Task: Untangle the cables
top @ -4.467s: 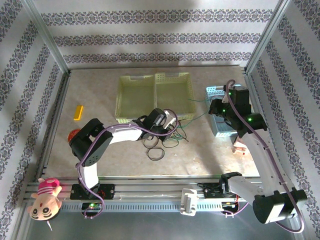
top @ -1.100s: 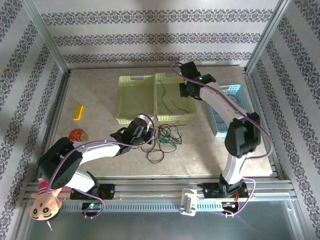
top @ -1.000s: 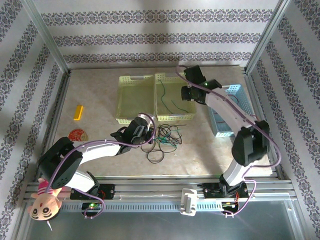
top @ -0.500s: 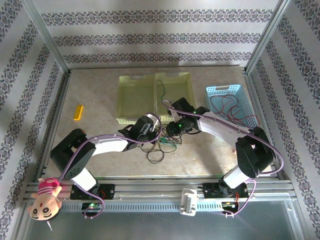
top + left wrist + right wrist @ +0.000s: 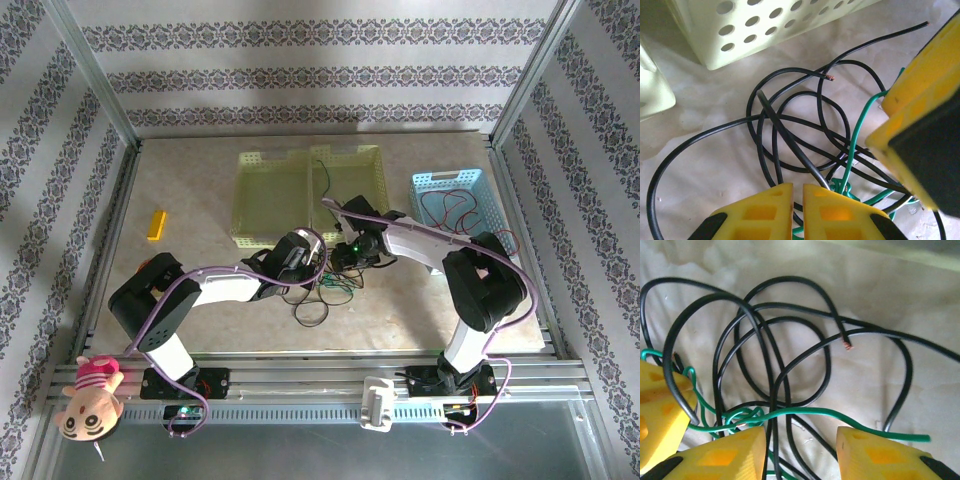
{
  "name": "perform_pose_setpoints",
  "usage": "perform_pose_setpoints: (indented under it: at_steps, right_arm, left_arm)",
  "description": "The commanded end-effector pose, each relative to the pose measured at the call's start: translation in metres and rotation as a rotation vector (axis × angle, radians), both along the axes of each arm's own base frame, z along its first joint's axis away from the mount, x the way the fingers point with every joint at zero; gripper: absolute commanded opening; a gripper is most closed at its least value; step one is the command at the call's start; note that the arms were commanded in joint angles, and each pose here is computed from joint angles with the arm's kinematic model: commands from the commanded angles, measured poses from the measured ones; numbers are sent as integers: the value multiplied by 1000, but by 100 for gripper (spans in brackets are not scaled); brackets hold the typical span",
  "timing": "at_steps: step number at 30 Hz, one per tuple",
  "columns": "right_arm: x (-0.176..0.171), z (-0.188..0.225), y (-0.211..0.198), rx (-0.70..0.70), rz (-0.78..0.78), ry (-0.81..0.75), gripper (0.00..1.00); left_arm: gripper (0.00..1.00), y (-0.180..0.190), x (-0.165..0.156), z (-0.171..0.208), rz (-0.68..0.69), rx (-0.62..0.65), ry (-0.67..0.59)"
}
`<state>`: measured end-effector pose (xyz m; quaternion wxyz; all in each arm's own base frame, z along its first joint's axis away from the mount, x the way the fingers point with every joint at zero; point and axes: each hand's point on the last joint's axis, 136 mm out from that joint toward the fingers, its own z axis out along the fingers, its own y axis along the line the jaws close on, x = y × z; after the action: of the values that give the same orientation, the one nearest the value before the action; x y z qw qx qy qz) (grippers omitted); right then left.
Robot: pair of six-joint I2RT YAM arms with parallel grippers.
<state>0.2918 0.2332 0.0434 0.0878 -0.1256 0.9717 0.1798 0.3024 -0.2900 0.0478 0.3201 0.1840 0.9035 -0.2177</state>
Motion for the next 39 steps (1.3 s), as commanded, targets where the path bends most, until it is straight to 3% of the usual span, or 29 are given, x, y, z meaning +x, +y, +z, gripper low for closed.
perform_pose_setpoints:
  at_steps: [1,15,26,39]
  right_arm:
    - [15,4,6,35,-46,-11,42]
    - [19,-4,12,-10,-34,2,40]
    - [-6,10,1,-59,35,-58,40]
    - [7,-4,14,23,16,4,40]
  left_arm:
    - [12,-2,4,-1,-14,4,1]
    - [11,-8,0,-22,-55,27,53]
    - [3,-6,-6,-32,-70,47,83]
    - [0,-8,-9,-35,-86,41,94]
